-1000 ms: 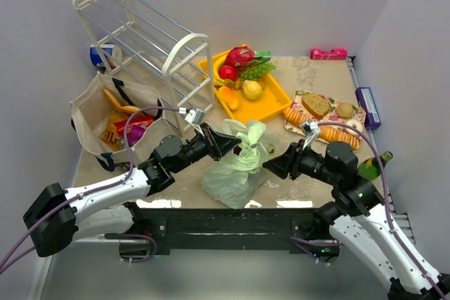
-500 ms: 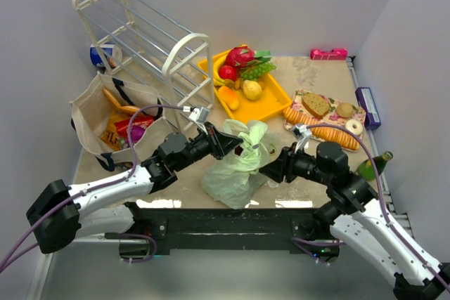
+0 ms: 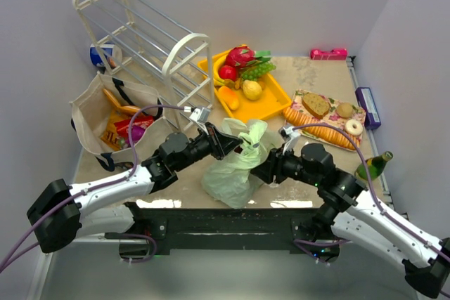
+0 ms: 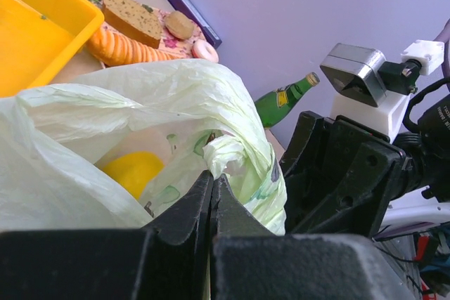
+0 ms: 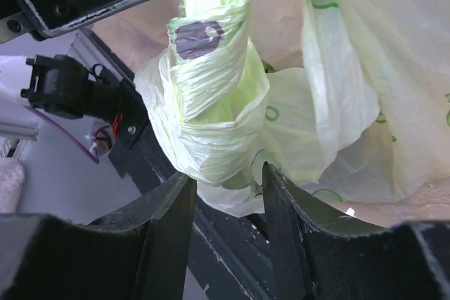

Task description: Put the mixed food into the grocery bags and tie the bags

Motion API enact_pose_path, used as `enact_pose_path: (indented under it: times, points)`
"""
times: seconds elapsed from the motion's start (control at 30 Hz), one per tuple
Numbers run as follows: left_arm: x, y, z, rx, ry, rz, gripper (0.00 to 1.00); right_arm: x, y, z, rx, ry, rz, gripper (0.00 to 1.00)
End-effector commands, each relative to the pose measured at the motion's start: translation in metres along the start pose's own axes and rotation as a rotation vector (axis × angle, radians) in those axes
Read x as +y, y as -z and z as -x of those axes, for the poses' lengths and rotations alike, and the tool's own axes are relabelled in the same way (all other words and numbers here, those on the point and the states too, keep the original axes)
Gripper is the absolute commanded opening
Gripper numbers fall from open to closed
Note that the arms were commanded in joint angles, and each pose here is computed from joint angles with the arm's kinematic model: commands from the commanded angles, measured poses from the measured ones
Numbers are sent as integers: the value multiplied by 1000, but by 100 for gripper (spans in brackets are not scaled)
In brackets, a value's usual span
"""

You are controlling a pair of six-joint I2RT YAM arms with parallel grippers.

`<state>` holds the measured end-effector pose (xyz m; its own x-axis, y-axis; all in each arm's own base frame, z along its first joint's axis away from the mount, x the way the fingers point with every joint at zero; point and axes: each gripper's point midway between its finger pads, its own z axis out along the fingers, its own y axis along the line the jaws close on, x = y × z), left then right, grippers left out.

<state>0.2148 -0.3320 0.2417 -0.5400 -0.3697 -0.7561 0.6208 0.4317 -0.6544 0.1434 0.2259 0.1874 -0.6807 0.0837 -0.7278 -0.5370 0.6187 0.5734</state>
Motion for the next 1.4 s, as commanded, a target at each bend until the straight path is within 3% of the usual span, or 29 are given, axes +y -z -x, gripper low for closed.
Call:
enact_pose_path:
  times: [0.0, 0.37, 0.57, 0.77, 1.13, 1.37]
  points:
    - [-18, -4, 29, -76, -21, -35, 0, -1, -3, 20, -96, 4, -20, 44]
    - [-16, -6, 29, -73, -21, -24, 0, 4, -9, 20, -100, 6, 20, 24]
    - [-13, -6, 32, -82, -25, -6, 0, -5, -5, 20, -112, -1, -31, 0]
    - [2, -1, 47, -118, -38, 87, 0, -18, 6, 24, -116, -19, -130, 0]
    - [49, 19, 95, -214, -53, 295, 0, -81, 69, 73, -382, -37, -580, 0]
    - [78, 34, 110, -238, -60, 379, 0, -104, 79, 82, -379, 39, -760, 0]
